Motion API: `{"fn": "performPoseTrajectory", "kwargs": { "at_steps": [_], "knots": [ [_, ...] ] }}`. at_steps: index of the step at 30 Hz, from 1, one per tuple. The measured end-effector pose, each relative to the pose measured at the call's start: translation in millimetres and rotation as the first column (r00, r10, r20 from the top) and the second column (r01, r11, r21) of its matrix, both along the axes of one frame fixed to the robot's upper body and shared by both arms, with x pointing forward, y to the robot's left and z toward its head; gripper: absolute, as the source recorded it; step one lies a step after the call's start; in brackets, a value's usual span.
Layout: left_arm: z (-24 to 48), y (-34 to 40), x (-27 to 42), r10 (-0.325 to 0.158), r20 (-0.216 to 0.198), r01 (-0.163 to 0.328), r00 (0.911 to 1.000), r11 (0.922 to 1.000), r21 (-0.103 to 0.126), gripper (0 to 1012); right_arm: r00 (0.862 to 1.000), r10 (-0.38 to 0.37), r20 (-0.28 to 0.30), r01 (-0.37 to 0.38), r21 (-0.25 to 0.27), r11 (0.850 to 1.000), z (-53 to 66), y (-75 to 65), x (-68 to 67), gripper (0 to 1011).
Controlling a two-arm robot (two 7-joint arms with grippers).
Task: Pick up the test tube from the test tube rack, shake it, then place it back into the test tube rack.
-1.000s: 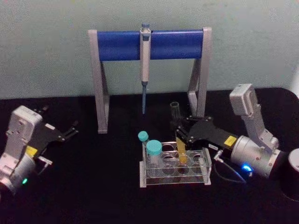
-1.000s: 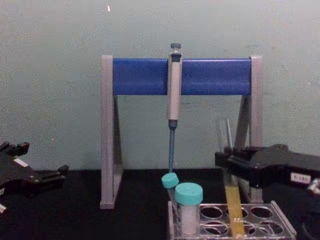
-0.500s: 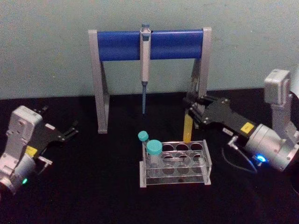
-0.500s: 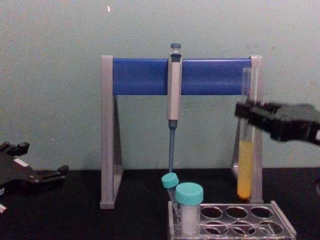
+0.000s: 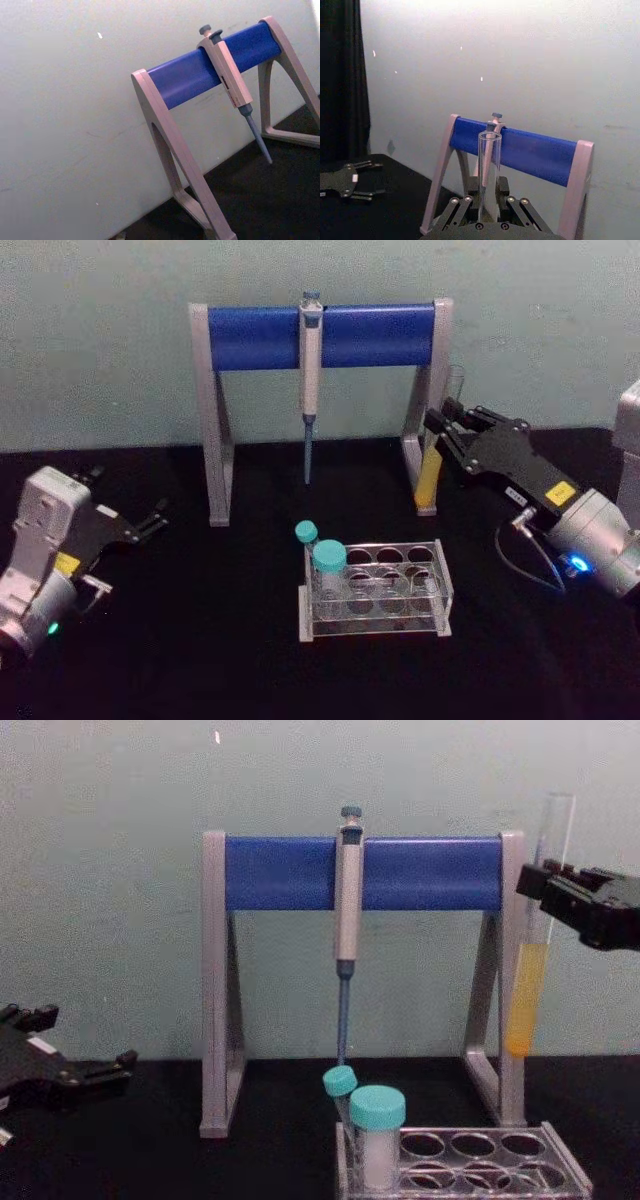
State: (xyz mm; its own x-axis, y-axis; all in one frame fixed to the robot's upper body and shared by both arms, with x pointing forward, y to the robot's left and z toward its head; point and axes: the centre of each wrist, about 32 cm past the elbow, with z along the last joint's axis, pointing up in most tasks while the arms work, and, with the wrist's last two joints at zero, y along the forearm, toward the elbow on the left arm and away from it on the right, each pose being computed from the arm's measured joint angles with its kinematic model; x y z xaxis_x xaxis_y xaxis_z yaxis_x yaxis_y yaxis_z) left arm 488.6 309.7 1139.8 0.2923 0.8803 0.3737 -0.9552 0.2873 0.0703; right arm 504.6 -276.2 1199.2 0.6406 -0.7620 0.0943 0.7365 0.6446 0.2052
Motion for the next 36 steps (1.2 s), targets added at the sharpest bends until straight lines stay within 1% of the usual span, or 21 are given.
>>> {"fn": "performPoseTrajectory", "kwargs": {
  "at_steps": [7,12,15,16,19,20,22,23,24,26,27,28,29,32,33,34,36],
  "knots": [
    [0.0,0.0,0.0,0.0,0.0,0.0,1.0,1.0,0.0,1001,1.0,-0.021,0.014,0.021,-0.016,1.0,-2.1,4.3,1.6,221],
    [0.0,0.0,0.0,0.0,0.0,0.0,1.0,1.0,0.0,1001,1.0,-0.008,0.013,0.009,-0.02,1.0,-2.5,8.9,4.3,221],
    [0.0,0.0,0.0,0.0,0.0,0.0,1.0,1.0,0.0,1001,1.0,0.023,0.003,-0.023,-0.023,0.999,-2.4,11.8,5.5,221],
    [0.0,0.0,0.0,0.0,0.0,0.0,1.0,1.0,0.0,1001,0.999,0.044,-0.004,-0.044,-0.02,0.999,-2.3,12.7,5.7,221],
    [0.0,0.0,0.0,0.0,0.0,0.0,1.0,1.0,0.0,1001,0.997,0.078,-0.019,-0.078,-0.02,0.997,-1.3,12.8,6.2,222],
    [0.0,0.0,0.0,0.0,0.0,0.0,1.0,1.0,0.0,1001,0.994,0.104,-0.032,-0.105,-0.024,0.994,0.1,12.2,6.1,221],
    [0.0,0.0,0.0,0.0,0.0,0.0,1.0,1.0,0.0,1001,0.991,0.129,-0.046,-0.13,-0.024,0.991,1.4,11.3,5.8,221],
    [0.0,0.0,0.0,0.0,0.0,0.0,1.0,1.0,0.0,1001,0.986,0.156,-0.064,-0.158,-0.023,0.987,3.2,9.4,5.3,221],
    [0.0,0.0,0.0,0.0,0.0,0.0,1.0,1.0,0.0,1001,0.986,0.156,-0.064,-0.158,-0.023,0.987,3.2,9.4,5.3,221],
    [0.0,0.0,0.0,0.0,0.0,0.0,1.0,1.0,0.0,1001,0.975,0.193,-0.108,-0.196,-0.024,0.98,7.6,4.7,3.6,221],
    [0.0,0.0,0.0,0.0,0.0,0.0,1.0,1.0,0.0,1001,0.973,0.196,-0.118,-0.201,-0.027,0.979,8.8,3.5,2.9,222],
    [0.0,0.0,0.0,0.0,0.0,0.0,1.0,1.0,0.0,1001,0.972,0.2,-0.127,-0.206,-0.032,0.978,10.4,2.5,2.0,221],
    [0.0,0.0,0.0,0.0,0.0,0.0,1.0,1.0,0.0,1001,0.967,0.204,-0.153,-0.213,-0.041,0.976,12.9,-0.3,0.2,221],
    [0.0,0.0,0.0,0.0,0.0,0.0,1.0,1.0,0.0,1001,0.962,0.202,-0.181,-0.217,-0.068,0.974,17.8,-4.1,-3.6,221],
    [0.0,0.0,0.0,0.0,0.0,0.0,1.0,1.0,0.0,1001,0.962,0.197,-0.189,-0.215,-0.079,0.974,19.7,-5.5,-4.9,221],
    [0.0,0.0,0.0,0.0,0.0,0.0,1.0,1.0,0.0,1001,0.963,0.182,-0.198,-0.206,-0.105,0.973,23.2,-7.8,-7.6,221],
    [0.0,0.0,0.0,0.0,0.0,0.0,1.0,1.0,0.0,1001,0.967,0.162,-0.196,-0.192,-0.14,0.971,27.6,-9.8,-10.6,222]
  ]
}}
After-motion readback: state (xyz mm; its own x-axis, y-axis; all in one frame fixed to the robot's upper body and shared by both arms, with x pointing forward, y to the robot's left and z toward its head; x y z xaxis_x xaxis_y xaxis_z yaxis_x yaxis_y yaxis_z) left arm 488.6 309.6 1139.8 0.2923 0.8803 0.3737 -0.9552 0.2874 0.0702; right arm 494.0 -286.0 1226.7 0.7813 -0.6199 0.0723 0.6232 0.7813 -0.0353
